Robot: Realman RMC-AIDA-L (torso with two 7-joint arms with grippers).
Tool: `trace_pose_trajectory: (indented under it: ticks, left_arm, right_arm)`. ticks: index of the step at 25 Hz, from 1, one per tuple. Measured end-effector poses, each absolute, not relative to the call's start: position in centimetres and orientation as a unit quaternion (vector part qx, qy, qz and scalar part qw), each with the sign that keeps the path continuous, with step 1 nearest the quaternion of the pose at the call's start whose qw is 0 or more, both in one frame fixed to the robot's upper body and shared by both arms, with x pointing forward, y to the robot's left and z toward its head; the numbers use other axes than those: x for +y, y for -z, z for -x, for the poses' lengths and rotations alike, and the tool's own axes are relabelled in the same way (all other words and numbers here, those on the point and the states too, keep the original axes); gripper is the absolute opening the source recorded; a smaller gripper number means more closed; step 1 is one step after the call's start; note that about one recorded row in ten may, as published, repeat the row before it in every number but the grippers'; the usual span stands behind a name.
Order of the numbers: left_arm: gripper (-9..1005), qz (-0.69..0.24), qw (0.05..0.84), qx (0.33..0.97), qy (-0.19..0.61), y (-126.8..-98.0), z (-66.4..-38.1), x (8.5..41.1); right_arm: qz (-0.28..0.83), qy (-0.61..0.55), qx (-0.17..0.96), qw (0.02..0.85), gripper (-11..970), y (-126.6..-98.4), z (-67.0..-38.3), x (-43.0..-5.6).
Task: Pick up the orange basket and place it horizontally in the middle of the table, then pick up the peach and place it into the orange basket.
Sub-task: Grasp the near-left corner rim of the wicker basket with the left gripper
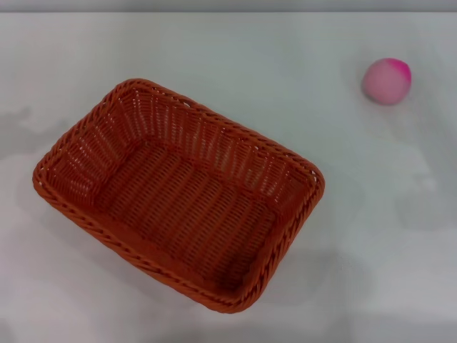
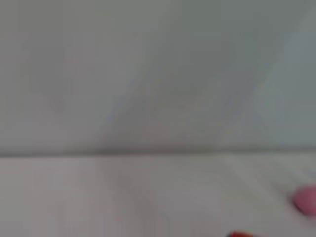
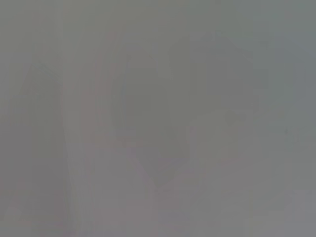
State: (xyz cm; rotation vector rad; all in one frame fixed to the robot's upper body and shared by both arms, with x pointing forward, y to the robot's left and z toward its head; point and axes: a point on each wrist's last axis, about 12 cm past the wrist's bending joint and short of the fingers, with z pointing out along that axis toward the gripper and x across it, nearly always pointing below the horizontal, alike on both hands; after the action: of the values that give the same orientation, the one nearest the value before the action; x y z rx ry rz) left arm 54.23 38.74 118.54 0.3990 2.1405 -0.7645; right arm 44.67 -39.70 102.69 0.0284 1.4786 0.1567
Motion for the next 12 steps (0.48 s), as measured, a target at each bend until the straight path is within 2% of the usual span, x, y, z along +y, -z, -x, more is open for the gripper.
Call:
trace_pose_trajectory:
  ticks: [6, 12]
  left_arm:
    - [844, -0.203, 0.317, 0.890, 0.258, -119.2, -56.4, 37.2]
    - [837, -0.259, 0.278, 0.893, 0.241, -118.6, -57.7, 34.2]
  right_arm:
    - [-0.012, -0.069, 0.672, 0.737, 858, -102.7, -44.8, -39.6]
    - [-0.015, -0.072, 0.671, 0.738, 858, -102.6, -44.8, -39.4]
